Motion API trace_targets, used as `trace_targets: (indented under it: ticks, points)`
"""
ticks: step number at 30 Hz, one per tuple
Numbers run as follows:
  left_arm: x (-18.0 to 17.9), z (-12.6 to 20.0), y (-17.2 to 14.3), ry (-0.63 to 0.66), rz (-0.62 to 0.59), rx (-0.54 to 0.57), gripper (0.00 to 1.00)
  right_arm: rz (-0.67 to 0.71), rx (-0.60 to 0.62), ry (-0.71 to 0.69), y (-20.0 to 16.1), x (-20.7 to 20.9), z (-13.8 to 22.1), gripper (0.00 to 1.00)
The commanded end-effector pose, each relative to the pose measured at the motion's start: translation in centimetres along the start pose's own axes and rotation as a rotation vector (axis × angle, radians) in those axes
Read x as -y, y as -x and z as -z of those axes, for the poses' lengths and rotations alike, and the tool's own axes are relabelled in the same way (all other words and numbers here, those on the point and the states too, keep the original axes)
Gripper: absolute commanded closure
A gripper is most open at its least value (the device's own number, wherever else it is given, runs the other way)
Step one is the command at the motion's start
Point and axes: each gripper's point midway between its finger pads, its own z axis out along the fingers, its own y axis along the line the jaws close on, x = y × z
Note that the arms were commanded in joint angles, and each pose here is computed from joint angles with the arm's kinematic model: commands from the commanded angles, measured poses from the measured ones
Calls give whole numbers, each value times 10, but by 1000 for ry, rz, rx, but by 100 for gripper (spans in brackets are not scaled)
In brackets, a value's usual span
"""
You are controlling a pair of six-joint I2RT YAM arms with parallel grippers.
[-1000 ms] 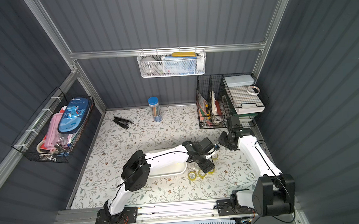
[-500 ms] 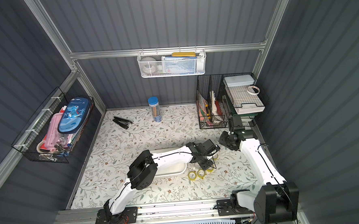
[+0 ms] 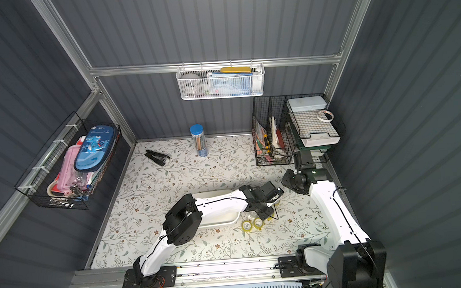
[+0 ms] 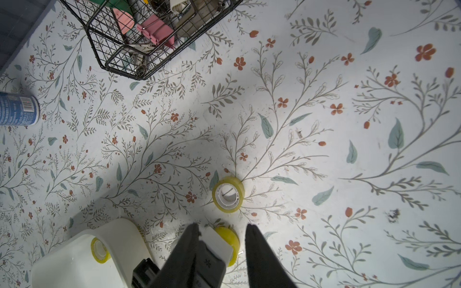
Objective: Put the transparent tape into the storage box
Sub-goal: Pick up the tape at the center of the board, then place the tape in the storage box.
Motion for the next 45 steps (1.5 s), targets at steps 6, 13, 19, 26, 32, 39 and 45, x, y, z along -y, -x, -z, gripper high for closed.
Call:
trace_targets:
  ticks: [6,13,19,26,32,39,45]
  points:
    - [-47,79,1,127,146,27,100,21,-48,-2,-12,4,-4,63]
    - [-91,150,-14,228,324,83,100,51,-148,-13,-32,5,-27,63]
    - [-113,180,-72,309,483,5,100,95,-221,-45,-49,3,-48,63]
    - [-123,172,-170,361,670,-130,100,96,-263,-72,-62,7,-68,62]
    - [-144,168,-208,389,783,-141,100,117,-295,-105,-70,12,-78,62]
    - [-164,150,-213,387,803,-151,100,126,-303,-115,-71,10,-84,62]
    - [-174,134,-216,382,813,-166,100,126,-301,-123,-71,10,-85,62]
